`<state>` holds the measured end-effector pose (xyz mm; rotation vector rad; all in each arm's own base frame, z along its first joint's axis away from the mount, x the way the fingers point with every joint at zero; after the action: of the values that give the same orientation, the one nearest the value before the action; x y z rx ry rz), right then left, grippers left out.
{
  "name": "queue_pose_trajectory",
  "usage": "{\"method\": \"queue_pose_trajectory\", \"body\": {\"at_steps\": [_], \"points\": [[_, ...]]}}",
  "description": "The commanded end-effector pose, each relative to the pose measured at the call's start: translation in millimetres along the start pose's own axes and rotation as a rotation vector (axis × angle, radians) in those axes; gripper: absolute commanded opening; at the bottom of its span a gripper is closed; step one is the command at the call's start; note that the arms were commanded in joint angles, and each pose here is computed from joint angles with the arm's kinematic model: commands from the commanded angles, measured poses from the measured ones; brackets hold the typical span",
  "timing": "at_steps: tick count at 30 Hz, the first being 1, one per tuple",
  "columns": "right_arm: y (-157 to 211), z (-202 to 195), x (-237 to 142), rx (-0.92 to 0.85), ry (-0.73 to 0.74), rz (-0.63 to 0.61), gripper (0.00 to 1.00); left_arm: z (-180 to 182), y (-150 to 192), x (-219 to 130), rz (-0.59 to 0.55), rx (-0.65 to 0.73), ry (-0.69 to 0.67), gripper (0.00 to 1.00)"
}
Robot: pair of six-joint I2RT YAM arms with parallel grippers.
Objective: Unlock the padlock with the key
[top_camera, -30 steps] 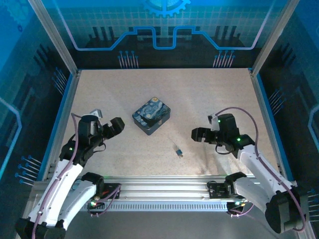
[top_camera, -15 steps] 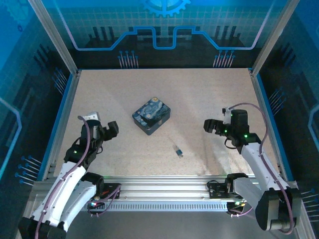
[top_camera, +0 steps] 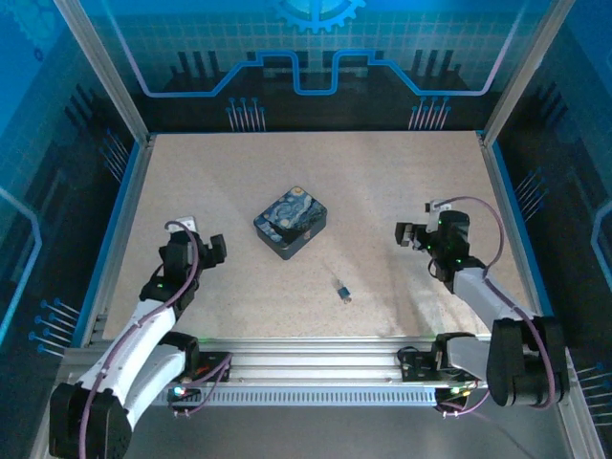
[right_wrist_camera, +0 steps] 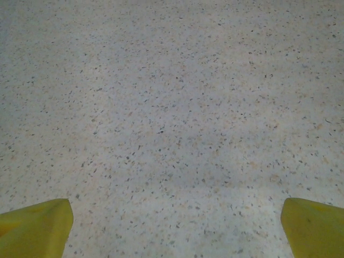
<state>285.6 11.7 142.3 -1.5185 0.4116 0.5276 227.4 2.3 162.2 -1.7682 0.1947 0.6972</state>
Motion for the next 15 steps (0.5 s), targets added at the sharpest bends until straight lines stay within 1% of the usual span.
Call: {"method": "queue_pose_trajectory", "body": {"at_steps": [1,4,11,15], "points": [[-7.4,-5.3,5.7,-0.025,0.018,-0.118,1.00,0.8,-4.6,8.9,-0.057,-0.014,0.007,0.99],[-7.8,-3.6,8.6,-0.051,0.003,-0.141,1.00,0.1,-2.9,14.3,-0.055,-0.018,0.011,0.99],[-14.6,1.8,11.7,-0.123,-0.043,-0.250,1.00,-2.0,0.3,22.9,-0.038,-0.009,0.015,0.99],[-18.3,5.5,15.7,-0.178,-0.074,-0.268,1.00,-3.7,2.1,26.9,-0.028,-0.008,0.025,0.99]]}}
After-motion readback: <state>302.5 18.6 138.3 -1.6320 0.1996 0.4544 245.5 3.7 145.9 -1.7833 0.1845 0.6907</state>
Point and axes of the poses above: each hand's point on the last joint's axis, 136 mm out from that joint toward the fingers, its own x axis out along the fingers, its own z axis along the line the jaws close on, y = z × x, the point moved 7 cm from there along -x, back along the fingers, and after that the axes turned 7 degrees about -x, right-handed, at the moved point
